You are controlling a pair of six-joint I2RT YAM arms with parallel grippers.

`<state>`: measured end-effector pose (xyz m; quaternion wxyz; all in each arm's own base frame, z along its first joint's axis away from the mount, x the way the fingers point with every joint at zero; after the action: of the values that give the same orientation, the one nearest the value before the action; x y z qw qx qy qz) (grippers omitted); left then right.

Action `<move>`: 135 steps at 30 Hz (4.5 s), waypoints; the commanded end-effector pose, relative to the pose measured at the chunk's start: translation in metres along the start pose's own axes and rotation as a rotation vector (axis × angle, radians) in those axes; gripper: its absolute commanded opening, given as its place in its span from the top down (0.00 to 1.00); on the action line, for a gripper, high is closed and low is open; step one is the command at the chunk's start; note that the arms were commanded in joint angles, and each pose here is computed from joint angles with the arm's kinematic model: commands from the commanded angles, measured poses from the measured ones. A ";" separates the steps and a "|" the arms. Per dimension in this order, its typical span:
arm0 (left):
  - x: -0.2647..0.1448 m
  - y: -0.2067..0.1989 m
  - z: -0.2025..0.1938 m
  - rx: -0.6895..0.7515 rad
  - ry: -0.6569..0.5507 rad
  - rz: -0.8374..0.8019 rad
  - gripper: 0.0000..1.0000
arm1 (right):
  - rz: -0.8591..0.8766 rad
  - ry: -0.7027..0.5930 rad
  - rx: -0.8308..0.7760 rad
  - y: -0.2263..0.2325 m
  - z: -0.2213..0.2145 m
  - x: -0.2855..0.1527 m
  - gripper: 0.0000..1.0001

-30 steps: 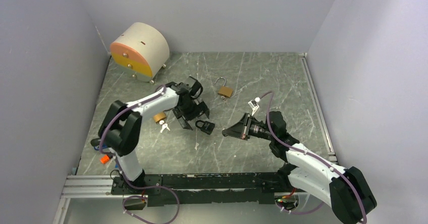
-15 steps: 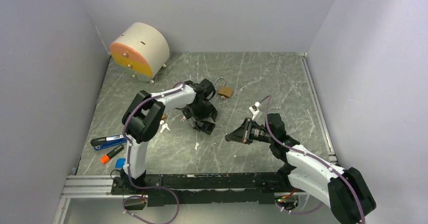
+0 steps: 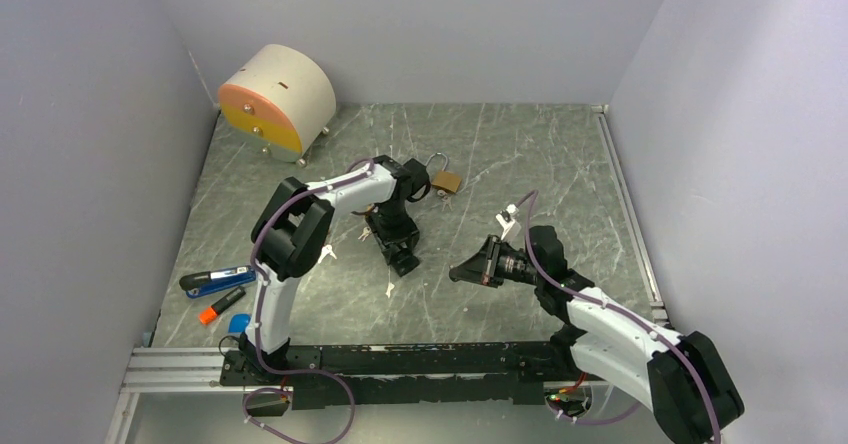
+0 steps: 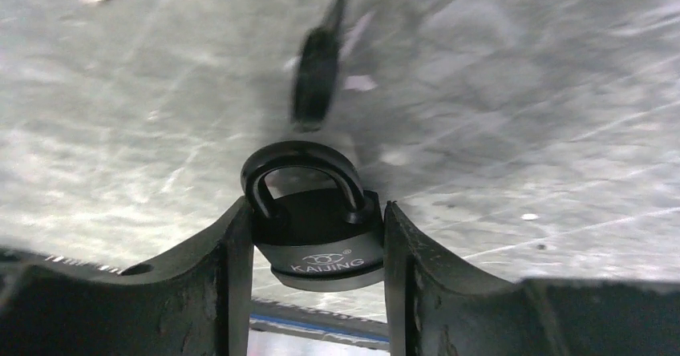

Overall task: Unlock with the key
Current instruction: Pick up the lock from the center of the board, then place the lock at the center of the board.

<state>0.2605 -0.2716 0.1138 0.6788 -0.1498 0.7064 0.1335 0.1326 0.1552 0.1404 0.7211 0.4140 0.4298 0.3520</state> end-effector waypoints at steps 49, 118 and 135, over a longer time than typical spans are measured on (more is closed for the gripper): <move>-0.124 0.043 -0.037 0.176 0.327 -0.314 0.97 | 0.333 0.223 -0.166 0.062 -0.011 0.033 1.00; -0.128 0.038 -0.039 0.031 0.327 -0.413 0.97 | -0.129 0.141 0.039 0.049 0.060 0.080 1.00; -0.135 0.030 -0.036 -0.140 0.429 -0.547 0.98 | -0.033 0.040 -0.293 0.058 0.056 0.064 1.00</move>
<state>0.2468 -0.2384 0.2044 0.6138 -0.3454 0.7090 0.0369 0.1742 0.2113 0.1686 0.7026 0.2906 0.5178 0.3920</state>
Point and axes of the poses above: each gripper's point midway between its finger pads, its own x axis out along the fingers, its own y axis along the line the jaws close on, z = x × y, the point moved 9 cm from there along -x, back along the fingers, and after that the axes turned 5 degrees about x, right-handed, at the moved point
